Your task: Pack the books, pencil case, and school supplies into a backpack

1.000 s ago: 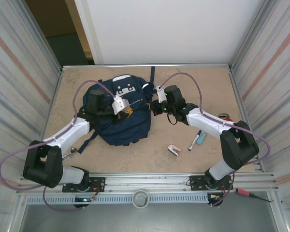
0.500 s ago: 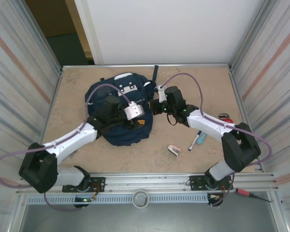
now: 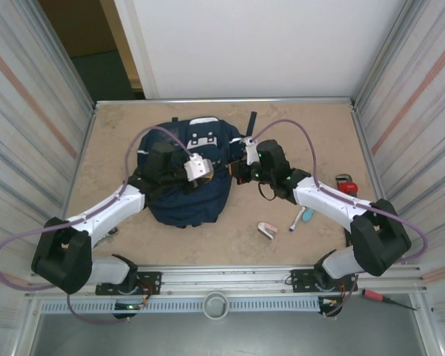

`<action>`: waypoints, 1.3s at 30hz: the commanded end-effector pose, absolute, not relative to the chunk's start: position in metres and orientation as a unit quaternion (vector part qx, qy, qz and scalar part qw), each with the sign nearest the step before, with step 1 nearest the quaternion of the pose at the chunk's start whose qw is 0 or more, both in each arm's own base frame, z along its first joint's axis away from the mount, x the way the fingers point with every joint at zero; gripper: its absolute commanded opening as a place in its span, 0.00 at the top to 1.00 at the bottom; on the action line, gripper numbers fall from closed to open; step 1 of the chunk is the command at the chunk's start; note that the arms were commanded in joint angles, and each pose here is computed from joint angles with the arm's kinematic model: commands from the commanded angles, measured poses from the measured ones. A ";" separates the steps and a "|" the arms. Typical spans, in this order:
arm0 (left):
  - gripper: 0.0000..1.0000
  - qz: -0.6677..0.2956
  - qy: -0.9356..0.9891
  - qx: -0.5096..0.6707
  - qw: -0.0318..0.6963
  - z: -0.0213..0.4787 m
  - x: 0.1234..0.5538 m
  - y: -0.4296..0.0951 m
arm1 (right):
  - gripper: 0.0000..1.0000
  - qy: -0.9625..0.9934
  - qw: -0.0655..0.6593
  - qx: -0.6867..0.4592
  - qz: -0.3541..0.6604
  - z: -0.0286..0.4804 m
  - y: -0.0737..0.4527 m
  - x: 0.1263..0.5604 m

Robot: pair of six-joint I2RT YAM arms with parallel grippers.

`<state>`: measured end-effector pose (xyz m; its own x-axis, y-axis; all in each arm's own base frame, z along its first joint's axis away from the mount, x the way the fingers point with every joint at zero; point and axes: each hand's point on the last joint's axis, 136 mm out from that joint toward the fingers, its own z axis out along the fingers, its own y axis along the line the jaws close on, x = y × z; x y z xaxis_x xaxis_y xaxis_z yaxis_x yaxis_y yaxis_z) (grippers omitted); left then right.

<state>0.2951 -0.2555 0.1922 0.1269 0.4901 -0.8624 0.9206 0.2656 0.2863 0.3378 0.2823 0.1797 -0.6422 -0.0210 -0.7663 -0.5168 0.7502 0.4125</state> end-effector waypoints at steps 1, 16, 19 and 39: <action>1.00 -0.339 0.518 0.587 0.523 0.238 0.250 -0.255 | 1.00 0.885 0.412 -0.043 0.215 0.165 0.226 0.393; 1.00 -0.354 0.504 0.570 0.544 0.241 0.249 -0.234 | 0.49 0.884 0.349 -0.035 0.310 0.160 0.210 0.422; 1.00 -0.356 0.505 0.571 0.541 0.239 0.248 -0.235 | 0.26 0.898 0.302 0.024 0.320 0.145 0.195 0.446; 0.78 -0.247 0.723 0.409 0.499 0.188 0.329 -0.209 | 1.00 0.903 0.271 0.113 0.314 0.102 0.165 0.417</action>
